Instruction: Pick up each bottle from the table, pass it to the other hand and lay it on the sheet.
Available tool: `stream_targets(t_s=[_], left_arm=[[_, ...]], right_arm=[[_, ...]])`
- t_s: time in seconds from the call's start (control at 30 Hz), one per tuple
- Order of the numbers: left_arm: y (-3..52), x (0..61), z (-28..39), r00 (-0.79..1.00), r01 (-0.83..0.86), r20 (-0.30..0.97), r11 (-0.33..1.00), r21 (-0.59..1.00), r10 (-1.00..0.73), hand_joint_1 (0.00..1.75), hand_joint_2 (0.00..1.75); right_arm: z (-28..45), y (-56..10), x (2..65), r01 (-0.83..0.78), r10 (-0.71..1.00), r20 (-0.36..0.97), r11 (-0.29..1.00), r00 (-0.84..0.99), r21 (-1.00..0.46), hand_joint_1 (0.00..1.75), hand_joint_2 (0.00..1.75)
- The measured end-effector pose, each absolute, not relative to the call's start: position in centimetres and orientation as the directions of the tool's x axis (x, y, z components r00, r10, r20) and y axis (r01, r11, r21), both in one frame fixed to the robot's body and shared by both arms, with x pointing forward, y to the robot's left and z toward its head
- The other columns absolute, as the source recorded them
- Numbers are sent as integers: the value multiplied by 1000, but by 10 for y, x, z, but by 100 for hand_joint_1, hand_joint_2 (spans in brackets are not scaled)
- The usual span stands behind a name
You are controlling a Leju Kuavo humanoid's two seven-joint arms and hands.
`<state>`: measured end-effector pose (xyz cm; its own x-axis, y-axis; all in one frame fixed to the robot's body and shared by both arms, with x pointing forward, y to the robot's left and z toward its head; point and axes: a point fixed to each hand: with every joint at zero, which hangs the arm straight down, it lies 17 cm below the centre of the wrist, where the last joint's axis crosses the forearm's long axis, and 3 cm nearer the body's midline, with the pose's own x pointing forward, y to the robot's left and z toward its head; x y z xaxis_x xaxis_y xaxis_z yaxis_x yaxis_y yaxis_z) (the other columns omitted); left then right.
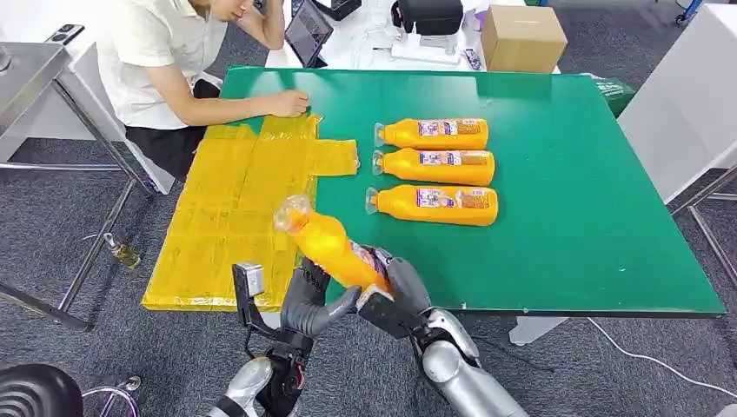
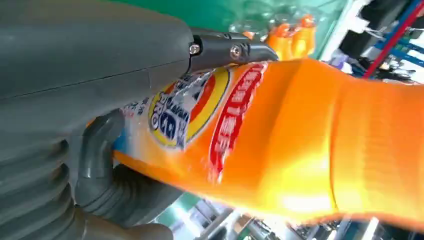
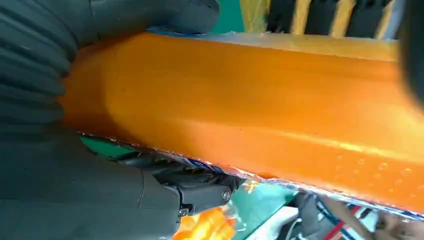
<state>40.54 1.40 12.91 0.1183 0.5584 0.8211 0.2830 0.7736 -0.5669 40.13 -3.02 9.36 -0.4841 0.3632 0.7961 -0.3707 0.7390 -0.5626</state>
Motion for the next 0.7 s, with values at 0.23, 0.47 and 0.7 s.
stream_targets(t_s=[0.23,0.47,0.7], left_arm=[[15,420,124,155,233,777,741,-630,611,0,175],[8,424,129,169,218,751,718,-661,639,0,175],[6,424,128,178,216,715,682,-699,676,175,175]], right_arm=[[124,-6,377,-375,294,768,739,-568,-560,175,175],[137,-6,373,-352,287,746,743,-601,-569,175,175],[136,-5,371,-361,279,753,744,-596,-562,0,175]])
